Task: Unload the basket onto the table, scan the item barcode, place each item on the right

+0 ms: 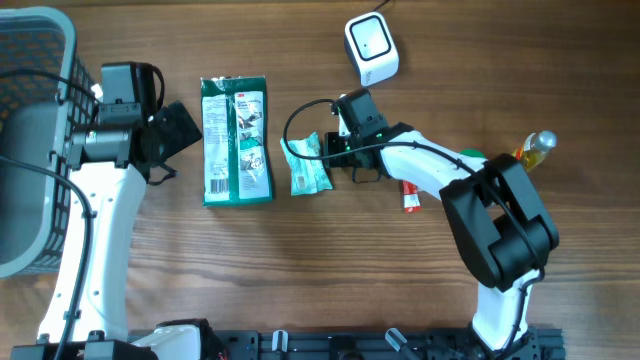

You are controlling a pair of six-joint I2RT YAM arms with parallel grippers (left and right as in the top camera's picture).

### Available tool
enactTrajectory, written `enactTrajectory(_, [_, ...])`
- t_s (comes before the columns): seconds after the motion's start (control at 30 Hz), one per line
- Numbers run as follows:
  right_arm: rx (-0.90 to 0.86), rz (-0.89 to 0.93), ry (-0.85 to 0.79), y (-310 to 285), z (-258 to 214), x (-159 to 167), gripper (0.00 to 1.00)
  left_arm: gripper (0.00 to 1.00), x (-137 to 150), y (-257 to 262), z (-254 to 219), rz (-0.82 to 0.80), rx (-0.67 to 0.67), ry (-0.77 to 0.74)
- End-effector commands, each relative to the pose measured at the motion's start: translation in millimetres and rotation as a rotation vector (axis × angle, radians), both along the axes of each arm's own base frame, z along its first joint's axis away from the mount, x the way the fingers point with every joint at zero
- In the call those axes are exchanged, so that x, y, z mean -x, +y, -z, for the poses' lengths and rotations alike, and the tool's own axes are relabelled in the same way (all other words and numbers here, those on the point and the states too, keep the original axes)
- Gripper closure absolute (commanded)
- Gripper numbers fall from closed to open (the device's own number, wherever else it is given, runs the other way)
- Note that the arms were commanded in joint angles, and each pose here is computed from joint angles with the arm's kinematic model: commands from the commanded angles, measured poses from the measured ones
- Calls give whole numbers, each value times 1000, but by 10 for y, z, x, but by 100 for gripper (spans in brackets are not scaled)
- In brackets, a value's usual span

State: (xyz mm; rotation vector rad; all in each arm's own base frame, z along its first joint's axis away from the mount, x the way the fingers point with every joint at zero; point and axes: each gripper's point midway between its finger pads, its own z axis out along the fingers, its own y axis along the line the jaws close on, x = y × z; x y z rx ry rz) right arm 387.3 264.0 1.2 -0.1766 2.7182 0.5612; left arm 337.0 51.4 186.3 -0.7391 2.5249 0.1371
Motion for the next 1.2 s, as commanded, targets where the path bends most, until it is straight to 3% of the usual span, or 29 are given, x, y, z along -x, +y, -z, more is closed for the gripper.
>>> enactTrajectory(0.0, [-27, 8, -102, 25, -455, -93, 94, 0, -9, -18, 4, 12, -2, 1])
enactTrajectory(0.13, [-39, 42, -80, 1, -530, -52, 95, 0, -9, -18, 4, 13, -2, 1])
enactTrajectory(0.53, [61, 136, 216, -319, 147, 638, 91, 0, -9, -18, 4, 12, -2, 1])
enactTrajectory(0.8, [-85, -12, 347, 106, 75, 1041, 87, 0, -9, -18, 4, 12, -2, 1])
enactTrajectory(1.17, [-36, -127, 360, 330, -22, 1403, 83, 0, -9, -18, 4, 12, -2, 1])
